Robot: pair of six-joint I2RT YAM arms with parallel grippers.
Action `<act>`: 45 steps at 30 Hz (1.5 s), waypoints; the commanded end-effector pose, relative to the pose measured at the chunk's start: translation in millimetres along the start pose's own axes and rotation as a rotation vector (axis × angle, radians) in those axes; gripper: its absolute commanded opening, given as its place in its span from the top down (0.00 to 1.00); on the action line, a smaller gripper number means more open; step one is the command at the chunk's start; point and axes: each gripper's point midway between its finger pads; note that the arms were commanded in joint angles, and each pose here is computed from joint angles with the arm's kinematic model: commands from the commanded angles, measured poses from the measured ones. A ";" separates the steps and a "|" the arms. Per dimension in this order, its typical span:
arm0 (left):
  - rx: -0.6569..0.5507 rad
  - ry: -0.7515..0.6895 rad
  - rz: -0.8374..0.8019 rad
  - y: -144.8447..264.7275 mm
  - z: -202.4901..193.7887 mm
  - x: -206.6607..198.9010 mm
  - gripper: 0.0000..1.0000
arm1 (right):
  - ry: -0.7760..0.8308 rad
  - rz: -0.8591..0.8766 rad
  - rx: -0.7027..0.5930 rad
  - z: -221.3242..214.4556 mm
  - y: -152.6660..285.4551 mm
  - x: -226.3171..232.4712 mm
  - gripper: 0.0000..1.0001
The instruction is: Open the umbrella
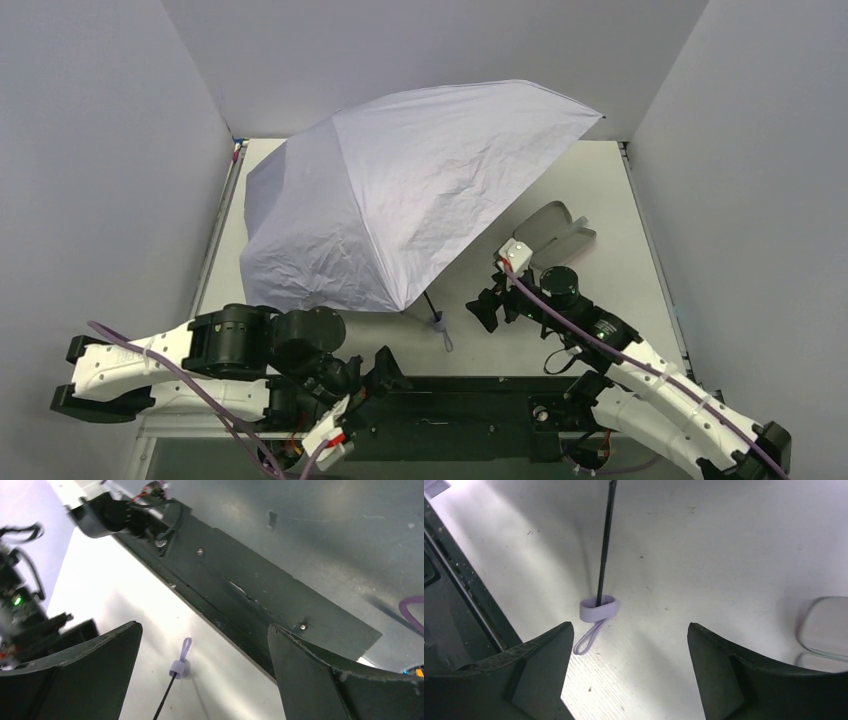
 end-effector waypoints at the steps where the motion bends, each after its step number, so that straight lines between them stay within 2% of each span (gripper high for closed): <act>1: -0.106 0.098 0.243 37.1 43.0 50.5 0.03 | 0.027 -0.145 -0.062 22.8 32.3 -23.4 0.20; 2: -0.103 0.132 0.318 47.5 41.5 65.6 0.03 | 0.027 -0.169 -0.048 22.3 37.5 -28.0 0.20; 5: -0.207 0.234 0.518 86.4 66.9 112.9 0.03 | 0.011 -0.253 -0.086 48.1 57.2 -49.7 0.20; 6: -0.217 0.279 0.578 98.2 63.3 128.4 0.03 | 0.005 -0.267 -0.088 51.2 60.5 -53.8 0.20; 10: -0.449 0.314 0.770 165.9 105.2 179.4 0.03 | -0.006 -0.330 -0.133 73.1 78.2 -70.3 0.20; 12: -0.569 0.366 0.812 194.7 125.0 191.6 0.03 | 0.026 -0.349 -0.142 79.9 85.7 -74.8 0.20; 17: -0.701 0.345 0.809 226.6 161.3 194.8 0.03 | 0.046 -0.364 -0.119 76.5 92.9 -78.1 0.20; 20: -0.751 0.419 0.945 256.0 159.1 207.3 0.03 | 0.031 -0.385 -0.124 80.3 95.2 -83.5 0.20; 21: -0.745 0.466 1.069 275.5 145.2 216.6 0.03 | 0.020 -0.411 -0.128 81.8 97.9 -90.1 0.20; 22: -0.763 0.541 1.119 284.3 136.1 218.9 0.03 | 0.000 -0.445 -0.130 83.6 101.3 -98.5 0.20; 23: -0.759 0.600 1.257 306.4 115.5 223.6 0.03 | -0.020 -0.471 -0.139 86.2 103.9 -104.3 0.20; 24: -0.771 0.688 1.308 312.0 100.2 221.1 0.03 | -0.037 -0.512 -0.139 87.0 108.4 -114.7 0.19; 27: -0.678 0.891 1.560 346.5 36.7 209.1 0.03 | -0.109 -0.585 -0.171 93.2 116.7 -133.6 0.18; 28: -0.623 1.027 1.592 345.6 9.5 204.8 0.03 | -0.128 -0.617 -0.176 94.6 121.5 -142.0 0.18; 29: -0.576 1.099 1.682 360.1 -13.6 195.6 0.03 | -0.146 -0.630 -0.183 96.0 122.8 -146.1 0.17; 31: -0.508 1.295 1.762 377.3 -60.2 178.4 0.03 | -0.181 -0.678 -0.176 95.8 127.2 -158.5 0.17; 32: -0.517 1.423 1.767 382.6 -86.0 172.1 0.03 | -0.199 -0.698 -0.157 94.4 128.0 -165.5 0.16; 33: -0.557 1.491 1.755 393.4 -100.1 160.4 0.03 | -0.214 -0.716 -0.147 94.0 129.6 -169.9 0.16; 34: -0.628 1.615 1.657 389.7 -120.5 159.4 0.03 | -0.236 -0.731 -0.111 91.0 128.8 -177.4 0.16; 35: -0.653 1.714 1.703 408.0 -154.0 143.5 0.03 | -0.254 -0.747 -0.090 92.4 127.2 -185.7 0.16; 36: -0.655 1.771 1.689 409.6 -165.0 136.2 0.03 | -0.275 -0.768 -0.070 88.2 130.2 -192.1 0.16; 37: -0.644 1.896 1.687 411.9 -194.8 120.4 0.03 | -0.288 -0.772 -0.065 90.6 129.1 -198.6 0.15; 38: -0.536 1.861 1.742 423.1 -202.1 112.8 0.03 | -0.303 -0.787 -0.061 88.7 133.1 -206.6 0.15; 39: -0.482 1.962 1.729 419.7 -225.6 100.0 0.03 | -0.312 -0.796 -0.059 90.5 134.2 -213.6 0.15; 40: -0.337 1.911 1.795 432.4 -231.3 90.3 0.03 | -0.324 -0.815 -0.048 87.2 138.6 -220.3 0.15; 42: -0.128 1.948 1.842 440.2 -256.3 66.8 0.03 | -0.336 -0.845 -0.020 80.8 144.7 -233.4 0.15; 45: 0.164 1.923 1.856 448.4 -284.0 40.4 0.03 | -0.342 -0.859 0.039 65.1 145.5 -246.4 0.15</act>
Point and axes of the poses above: each gripper's point midway between its finger pads, its own y axis back along the fingers, its own x axis along the line the jaws close on, z = x × y, and after that the axes turned 8 degrees about y, right-handed
